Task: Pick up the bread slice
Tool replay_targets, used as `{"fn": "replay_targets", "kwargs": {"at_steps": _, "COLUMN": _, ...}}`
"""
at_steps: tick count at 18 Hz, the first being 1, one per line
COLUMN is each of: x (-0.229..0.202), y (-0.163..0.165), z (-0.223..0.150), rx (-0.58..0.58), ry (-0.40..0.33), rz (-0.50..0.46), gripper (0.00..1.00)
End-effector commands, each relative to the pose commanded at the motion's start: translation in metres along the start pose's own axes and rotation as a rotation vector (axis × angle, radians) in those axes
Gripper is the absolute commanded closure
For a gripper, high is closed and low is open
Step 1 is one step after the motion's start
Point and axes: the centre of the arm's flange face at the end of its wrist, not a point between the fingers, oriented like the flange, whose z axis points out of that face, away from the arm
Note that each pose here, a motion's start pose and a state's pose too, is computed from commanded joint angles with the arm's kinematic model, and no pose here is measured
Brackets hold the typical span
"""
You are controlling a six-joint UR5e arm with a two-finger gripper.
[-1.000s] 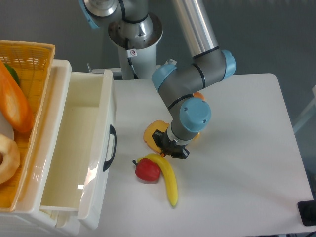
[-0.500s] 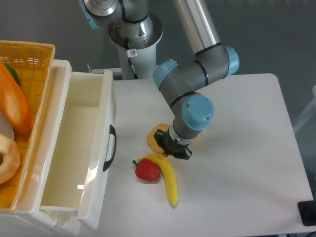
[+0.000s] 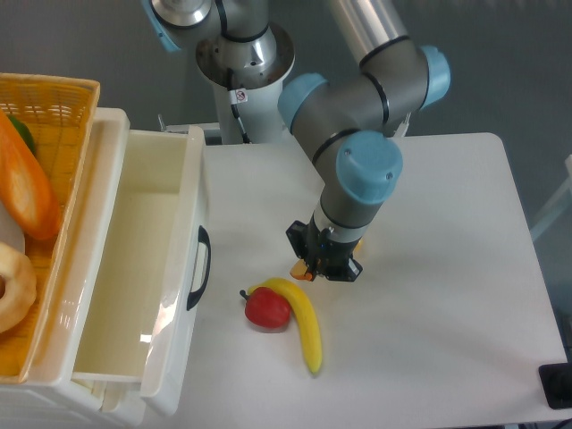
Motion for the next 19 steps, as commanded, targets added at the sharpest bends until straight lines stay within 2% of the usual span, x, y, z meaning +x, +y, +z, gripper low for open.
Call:
{"fn": "replay_targets", "kwargs": {"at_steps": 3, "x": 0.007, "y": -0.003, "z": -0.023, "rx": 0.014, "ry": -0.032, "rz": 0.065, "gripper": 1.0}}
{"fn": "replay_targets", "kwargs": {"at_steps": 7, "x": 0.007, "y": -0.003, "z": -0.029, "rx": 0.015, "ry": -0.043, "rz": 0.102, "gripper": 1.0}}
{"fn": "replay_targets", "kwargs": {"at_steps": 19, "x": 0.001, "y": 0.009, "z": -0.043, "rx": 0.02, "ry": -0.054, "rz": 0.081, "gripper": 1.0}}
